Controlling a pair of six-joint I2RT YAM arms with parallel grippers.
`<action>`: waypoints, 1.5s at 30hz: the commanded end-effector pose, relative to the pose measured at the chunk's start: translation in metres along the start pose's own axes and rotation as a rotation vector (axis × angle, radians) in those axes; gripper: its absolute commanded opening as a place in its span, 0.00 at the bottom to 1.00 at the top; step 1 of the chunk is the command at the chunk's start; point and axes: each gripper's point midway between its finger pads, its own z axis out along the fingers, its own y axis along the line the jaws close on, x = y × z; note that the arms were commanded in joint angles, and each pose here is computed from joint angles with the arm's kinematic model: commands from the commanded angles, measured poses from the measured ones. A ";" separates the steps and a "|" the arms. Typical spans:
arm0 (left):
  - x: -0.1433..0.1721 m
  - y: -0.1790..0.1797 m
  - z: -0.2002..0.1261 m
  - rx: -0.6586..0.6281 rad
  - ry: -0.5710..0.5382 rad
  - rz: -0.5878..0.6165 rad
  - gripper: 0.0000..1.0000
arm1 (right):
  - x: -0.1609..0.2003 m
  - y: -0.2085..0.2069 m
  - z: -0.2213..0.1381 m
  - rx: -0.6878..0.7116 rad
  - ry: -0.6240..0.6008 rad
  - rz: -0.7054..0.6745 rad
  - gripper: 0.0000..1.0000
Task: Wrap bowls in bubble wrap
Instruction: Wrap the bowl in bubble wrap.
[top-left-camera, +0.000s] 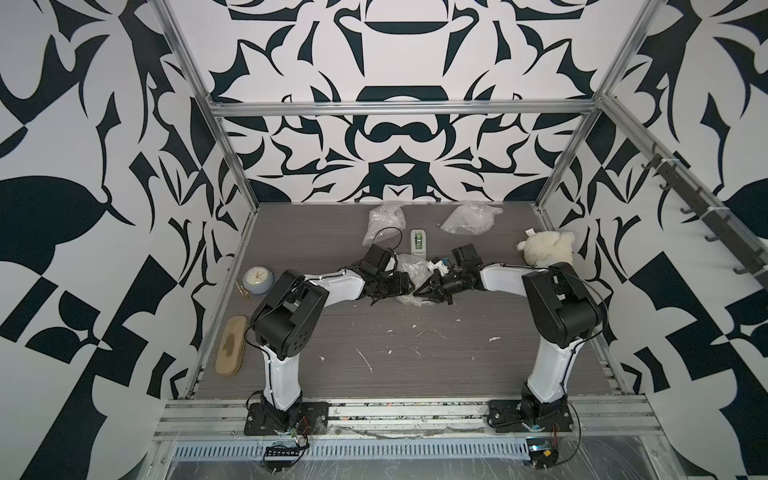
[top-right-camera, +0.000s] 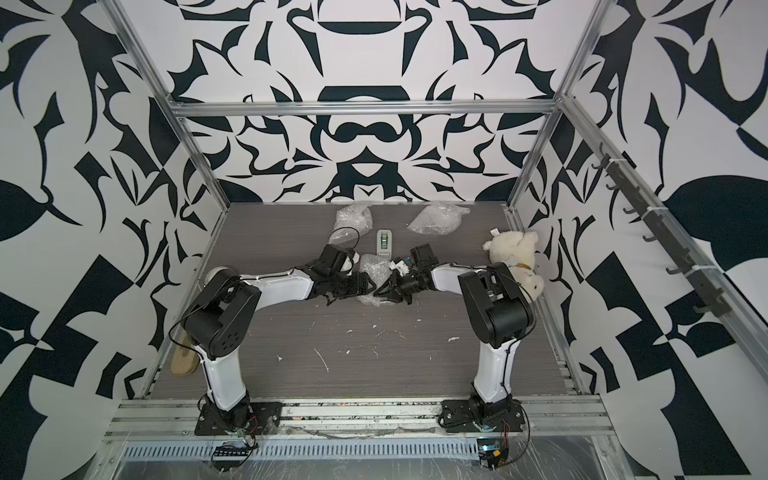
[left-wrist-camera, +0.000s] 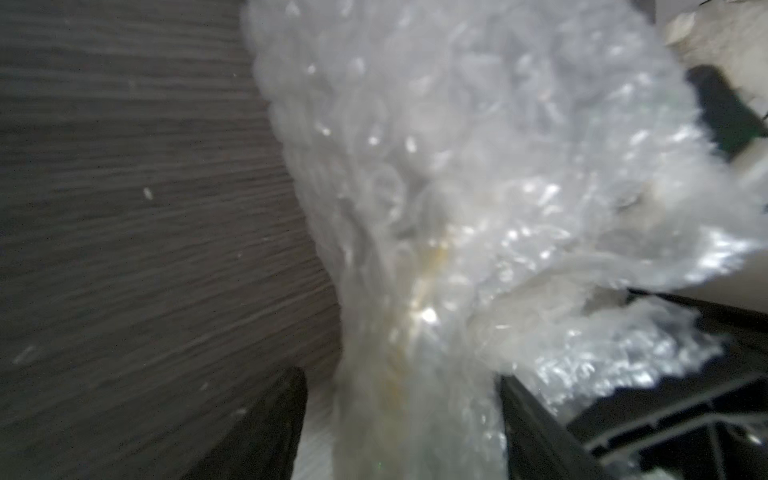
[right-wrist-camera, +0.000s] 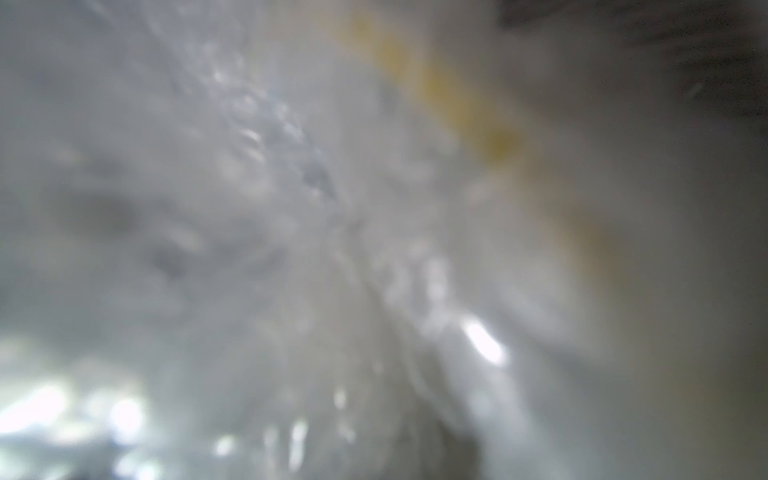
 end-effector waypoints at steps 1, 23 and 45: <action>0.021 0.024 0.010 -0.095 0.084 -0.013 0.71 | -0.013 0.000 -0.007 0.044 -0.069 -0.024 0.19; 0.014 0.018 0.006 -0.119 0.110 0.031 0.65 | 0.038 0.080 -0.077 0.273 -0.113 -0.466 0.14; 0.012 0.013 0.002 -0.115 0.112 0.049 0.65 | 0.001 0.041 -0.027 0.347 -0.078 -0.431 0.06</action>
